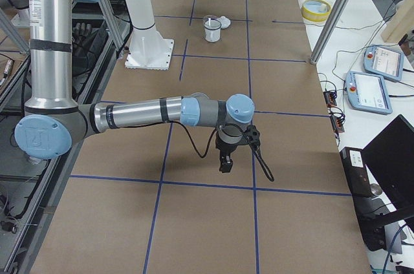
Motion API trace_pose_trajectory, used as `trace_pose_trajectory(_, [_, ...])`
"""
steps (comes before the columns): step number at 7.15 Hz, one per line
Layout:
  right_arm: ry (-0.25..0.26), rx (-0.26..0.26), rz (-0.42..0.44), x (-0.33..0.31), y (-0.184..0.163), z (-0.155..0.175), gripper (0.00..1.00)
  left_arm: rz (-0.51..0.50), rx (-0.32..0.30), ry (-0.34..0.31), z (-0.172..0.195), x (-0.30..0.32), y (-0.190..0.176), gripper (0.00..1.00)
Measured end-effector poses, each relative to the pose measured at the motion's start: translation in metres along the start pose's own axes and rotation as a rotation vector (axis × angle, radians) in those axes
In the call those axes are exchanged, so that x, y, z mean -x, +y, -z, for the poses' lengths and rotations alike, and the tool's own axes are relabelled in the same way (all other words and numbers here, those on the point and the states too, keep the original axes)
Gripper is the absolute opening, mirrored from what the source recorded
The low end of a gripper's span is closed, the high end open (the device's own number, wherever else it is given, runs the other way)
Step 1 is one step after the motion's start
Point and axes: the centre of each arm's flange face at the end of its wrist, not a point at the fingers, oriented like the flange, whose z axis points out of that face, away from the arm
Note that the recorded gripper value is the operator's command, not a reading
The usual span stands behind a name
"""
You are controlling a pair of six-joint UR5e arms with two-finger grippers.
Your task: Place funnel on cup
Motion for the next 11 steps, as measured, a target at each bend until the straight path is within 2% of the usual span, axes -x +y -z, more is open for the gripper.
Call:
trace_pose_trajectory(3, [0.0, 0.0, 0.0, 0.0, 0.0, 0.0, 1.0, 0.033, 0.02, 0.057, -0.005, 0.005, 0.023, 1.0])
trace_pose_trajectory(11, [0.0, 0.0, 0.0, 0.0, 0.0, 0.0, 1.0, 0.052, 0.023, 0.065, -0.008, 0.01, 0.031, 1.0])
